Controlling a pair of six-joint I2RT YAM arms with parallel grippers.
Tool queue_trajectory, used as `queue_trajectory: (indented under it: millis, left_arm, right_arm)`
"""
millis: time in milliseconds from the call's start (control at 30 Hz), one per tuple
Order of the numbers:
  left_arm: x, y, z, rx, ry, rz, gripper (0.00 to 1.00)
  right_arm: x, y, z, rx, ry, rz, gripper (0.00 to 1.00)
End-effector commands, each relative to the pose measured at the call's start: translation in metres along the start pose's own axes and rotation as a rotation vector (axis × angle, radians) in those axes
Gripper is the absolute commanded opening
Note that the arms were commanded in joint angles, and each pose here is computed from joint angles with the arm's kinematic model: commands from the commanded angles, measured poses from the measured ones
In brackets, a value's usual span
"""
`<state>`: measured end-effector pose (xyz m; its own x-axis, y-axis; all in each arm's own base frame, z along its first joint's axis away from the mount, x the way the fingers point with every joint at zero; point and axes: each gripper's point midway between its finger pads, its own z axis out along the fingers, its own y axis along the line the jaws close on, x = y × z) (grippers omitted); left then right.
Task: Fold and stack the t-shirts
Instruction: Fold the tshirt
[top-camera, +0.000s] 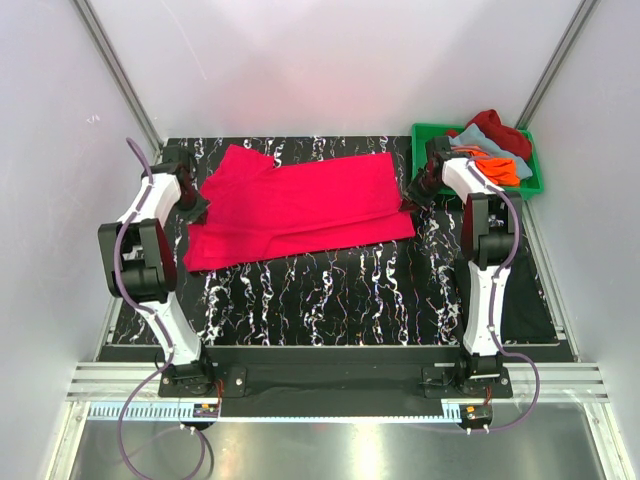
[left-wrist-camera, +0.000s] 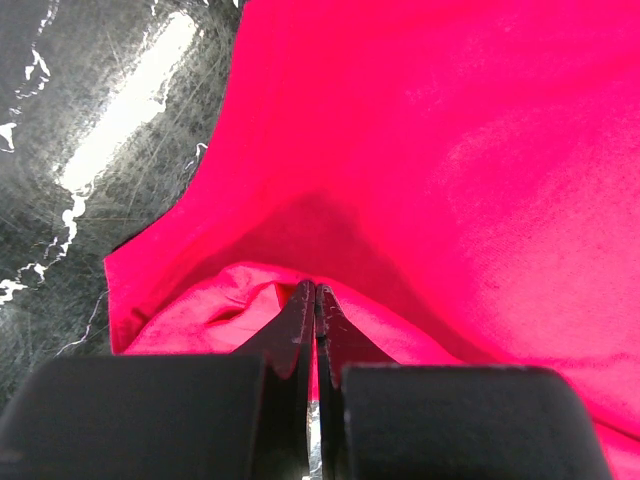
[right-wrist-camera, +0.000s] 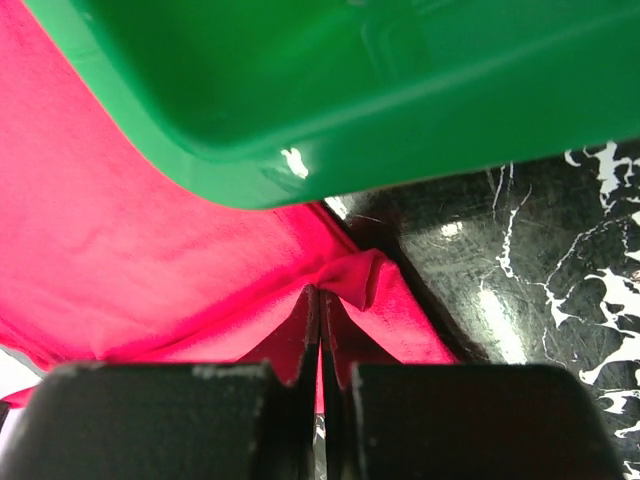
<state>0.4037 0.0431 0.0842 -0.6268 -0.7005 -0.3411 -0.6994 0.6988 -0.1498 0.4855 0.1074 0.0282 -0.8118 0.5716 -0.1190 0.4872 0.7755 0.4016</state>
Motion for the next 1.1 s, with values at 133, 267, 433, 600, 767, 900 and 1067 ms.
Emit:
queue_trajectory:
  millis: [133,267,433,600,767,900,1067]
  left_arm:
    - [-0.017,-0.009,0.001,0.028,-0.028,-0.024,0.0]
    - [-0.017,-0.008,0.006,0.022,-0.019,-0.013,0.0]
    - [-0.034,-0.005,-0.014,0.028,-0.093,0.041,0.27]
    - [-0.04,0.01,-0.072,-0.011,-0.266,0.129,0.6]
    - [0.012,0.01,-0.082,0.108,-0.193,0.142,0.59]
    - [0.068,0.009,-0.074,0.244,-0.06,0.194,0.56]
    - [0.071,0.012,-0.083,0.29,-0.093,0.24,0.54]
  right_arm:
    - [-0.011,0.008,0.0,0.004,-0.033,-0.033,0.0]
    - [-0.01,0.011,0.002,-0.013,-0.017,-0.046,0.02]
    - [-0.018,0.017,-0.013,0.011,-0.034,-0.103,0.26]
    - [-0.028,0.036,-0.056,0.029,-0.135,-0.217,0.45]
    - [0.019,0.076,-0.077,-0.047,-0.122,-0.337,0.45]
    - [0.098,0.126,-0.061,-0.227,0.024,-0.404,0.45]
    - [0.177,0.177,-0.035,-0.382,0.137,-0.407,0.32]
